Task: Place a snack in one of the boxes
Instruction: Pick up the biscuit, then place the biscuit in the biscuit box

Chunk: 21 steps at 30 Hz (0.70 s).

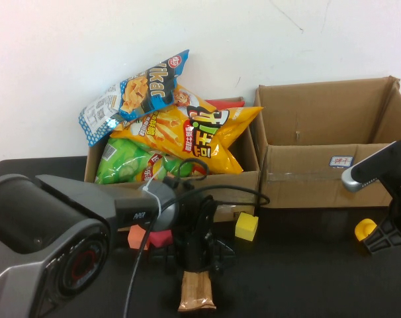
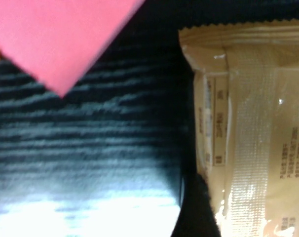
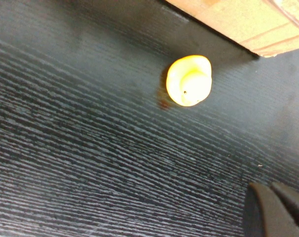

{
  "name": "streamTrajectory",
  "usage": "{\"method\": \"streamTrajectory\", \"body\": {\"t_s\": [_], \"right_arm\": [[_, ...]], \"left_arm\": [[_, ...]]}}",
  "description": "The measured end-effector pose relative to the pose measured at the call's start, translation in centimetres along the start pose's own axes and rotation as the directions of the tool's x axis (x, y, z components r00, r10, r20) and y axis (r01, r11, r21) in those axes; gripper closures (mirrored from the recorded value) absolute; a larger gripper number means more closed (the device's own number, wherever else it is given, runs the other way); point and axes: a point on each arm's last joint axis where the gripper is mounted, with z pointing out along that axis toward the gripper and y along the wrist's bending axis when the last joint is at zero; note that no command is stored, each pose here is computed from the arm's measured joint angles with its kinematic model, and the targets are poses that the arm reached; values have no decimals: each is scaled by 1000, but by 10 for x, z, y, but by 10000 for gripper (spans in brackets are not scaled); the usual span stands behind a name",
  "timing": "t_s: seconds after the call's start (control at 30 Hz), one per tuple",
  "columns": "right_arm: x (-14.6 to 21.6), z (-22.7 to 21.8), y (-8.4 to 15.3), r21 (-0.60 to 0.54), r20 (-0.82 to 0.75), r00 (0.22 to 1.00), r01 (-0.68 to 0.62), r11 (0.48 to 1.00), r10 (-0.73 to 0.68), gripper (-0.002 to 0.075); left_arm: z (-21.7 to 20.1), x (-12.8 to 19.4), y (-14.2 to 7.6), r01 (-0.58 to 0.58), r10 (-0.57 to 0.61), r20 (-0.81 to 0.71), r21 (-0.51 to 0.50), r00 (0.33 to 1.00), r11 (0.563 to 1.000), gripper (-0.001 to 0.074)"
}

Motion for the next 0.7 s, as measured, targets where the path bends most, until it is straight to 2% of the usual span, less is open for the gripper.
{"method": "streamTrajectory", "body": {"t_s": [0.23,0.43,0.57,0.7], "right_arm": [[0,0,0,0,0,1000,0,1000,0,725],[0,0,-2,18,1,1000,-6,1000,6,725],[1,0,-6,67,-9,998,-67,995,68,725],[2,-1,-11,123,-4,991,-129,984,130,725]], "left_arm": [[-25,1,1,-18,18,-32,-15,999,1000,305],[-78,0,-9,-102,102,6,59,995,993,305],[-135,-7,-28,-214,193,148,142,970,967,305],[-192,-21,-49,-325,242,342,209,908,922,305]]}}
